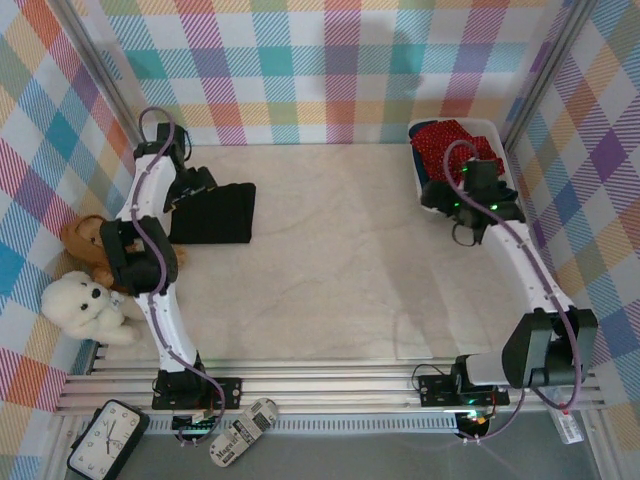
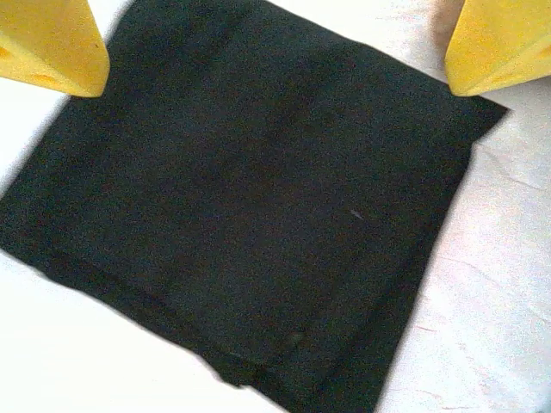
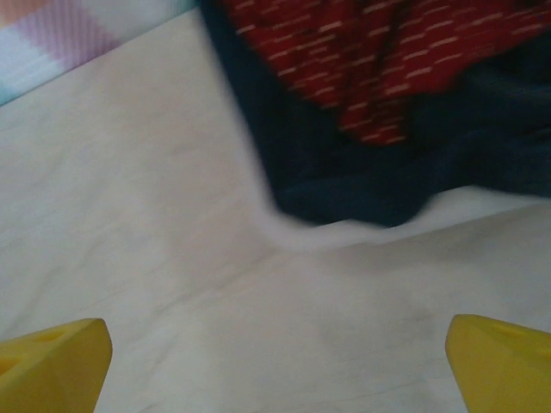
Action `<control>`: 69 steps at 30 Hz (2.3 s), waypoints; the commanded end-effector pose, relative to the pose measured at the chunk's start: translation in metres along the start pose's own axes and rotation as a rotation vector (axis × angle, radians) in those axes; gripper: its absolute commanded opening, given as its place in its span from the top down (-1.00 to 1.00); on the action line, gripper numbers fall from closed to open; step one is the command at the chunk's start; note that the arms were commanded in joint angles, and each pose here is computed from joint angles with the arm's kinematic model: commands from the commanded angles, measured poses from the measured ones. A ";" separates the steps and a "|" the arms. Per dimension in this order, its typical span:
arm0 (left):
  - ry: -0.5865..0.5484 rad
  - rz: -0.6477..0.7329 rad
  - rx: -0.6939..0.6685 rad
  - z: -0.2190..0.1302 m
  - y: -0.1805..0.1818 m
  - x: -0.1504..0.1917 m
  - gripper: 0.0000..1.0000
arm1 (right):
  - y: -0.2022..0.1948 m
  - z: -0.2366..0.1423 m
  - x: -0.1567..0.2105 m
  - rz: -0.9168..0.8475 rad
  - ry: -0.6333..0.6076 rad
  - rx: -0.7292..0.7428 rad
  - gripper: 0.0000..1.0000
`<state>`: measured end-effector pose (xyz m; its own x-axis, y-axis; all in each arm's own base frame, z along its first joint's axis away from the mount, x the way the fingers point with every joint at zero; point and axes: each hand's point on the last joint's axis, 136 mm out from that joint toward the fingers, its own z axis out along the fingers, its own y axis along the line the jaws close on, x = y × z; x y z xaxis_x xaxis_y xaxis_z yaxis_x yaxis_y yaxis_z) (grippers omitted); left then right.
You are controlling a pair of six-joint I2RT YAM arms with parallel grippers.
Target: Fold and stack the skirts
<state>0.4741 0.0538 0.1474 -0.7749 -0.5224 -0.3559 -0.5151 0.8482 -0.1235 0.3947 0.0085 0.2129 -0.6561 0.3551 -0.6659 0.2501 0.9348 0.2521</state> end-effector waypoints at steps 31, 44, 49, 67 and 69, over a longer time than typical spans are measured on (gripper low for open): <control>-0.174 -0.213 0.332 -0.075 0.004 0.040 -1.00 | -0.041 0.127 -0.131 -0.416 0.096 0.266 0.71; -0.176 -0.174 0.394 -0.081 -0.005 0.041 -1.00 | 0.104 0.010 -0.132 -0.528 -0.147 -0.049 1.00; -0.151 -0.175 0.418 -0.078 -0.010 0.044 -1.00 | 0.188 -0.037 -0.101 -0.529 -0.145 -0.324 1.00; -0.048 -0.046 0.548 -0.085 -0.067 0.076 -1.00 | 0.181 -0.010 0.079 -0.249 0.272 -0.571 -0.46; -0.025 -0.004 0.533 -0.081 -0.077 0.086 -1.00 | 0.170 -0.015 0.080 -0.232 0.217 -0.550 -0.98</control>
<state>0.4194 -0.0418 0.2045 -0.7112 -0.5947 -0.3749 -0.3062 0.7420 -0.5963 0.3719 0.2010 0.1680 -0.8753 -0.0059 -0.4836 -0.2579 0.8516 0.4564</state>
